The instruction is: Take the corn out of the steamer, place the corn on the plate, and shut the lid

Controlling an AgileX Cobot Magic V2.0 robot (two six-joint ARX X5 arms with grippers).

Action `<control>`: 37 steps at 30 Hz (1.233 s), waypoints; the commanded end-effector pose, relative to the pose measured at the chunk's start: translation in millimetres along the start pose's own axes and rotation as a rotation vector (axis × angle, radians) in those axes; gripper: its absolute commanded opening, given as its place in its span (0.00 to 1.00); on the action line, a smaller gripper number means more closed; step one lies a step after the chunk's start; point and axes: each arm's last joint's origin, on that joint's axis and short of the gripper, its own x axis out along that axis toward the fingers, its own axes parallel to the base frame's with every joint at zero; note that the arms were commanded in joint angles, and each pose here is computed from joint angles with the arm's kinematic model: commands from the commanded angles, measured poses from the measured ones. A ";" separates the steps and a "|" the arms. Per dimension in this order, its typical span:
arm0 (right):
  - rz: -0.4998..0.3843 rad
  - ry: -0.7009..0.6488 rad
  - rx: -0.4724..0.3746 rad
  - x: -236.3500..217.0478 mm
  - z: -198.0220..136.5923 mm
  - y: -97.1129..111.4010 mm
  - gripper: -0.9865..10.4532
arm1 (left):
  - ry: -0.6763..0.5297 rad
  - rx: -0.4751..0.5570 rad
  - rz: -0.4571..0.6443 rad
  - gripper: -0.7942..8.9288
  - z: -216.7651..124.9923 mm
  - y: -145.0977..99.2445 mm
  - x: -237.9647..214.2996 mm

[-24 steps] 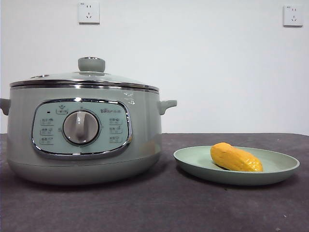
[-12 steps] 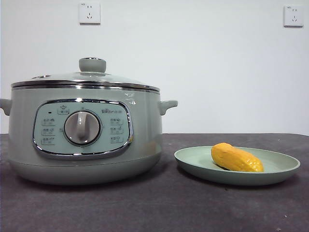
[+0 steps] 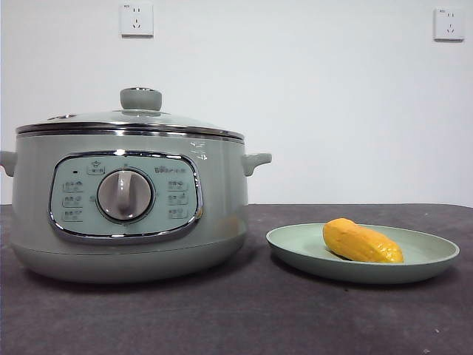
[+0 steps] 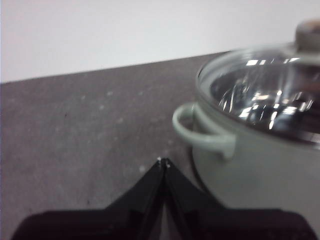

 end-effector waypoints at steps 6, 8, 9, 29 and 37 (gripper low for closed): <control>-0.001 -0.003 0.010 0.4 -0.8 0.1 0.09 | 0.023 -0.069 0.020 0.08 -28.6 -0.2 3.4; -0.001 -0.004 0.010 0.4 -0.8 0.1 0.09 | 0.050 -0.072 0.022 0.08 -31.5 -0.4 2.8; -0.001 -0.004 0.010 0.4 -0.8 0.1 0.09 | 0.064 -0.074 0.026 0.08 -32.9 -0.5 2.5; -0.001 -0.003 0.010 0.4 -0.8 0.1 0.09 | 0.044 -0.076 0.045 0.08 -31.3 0.1 1.8; -0.001 -0.003 0.010 0.4 -0.8 0.1 0.09 | 0.044 -0.076 0.045 0.08 -31.3 0.1 1.8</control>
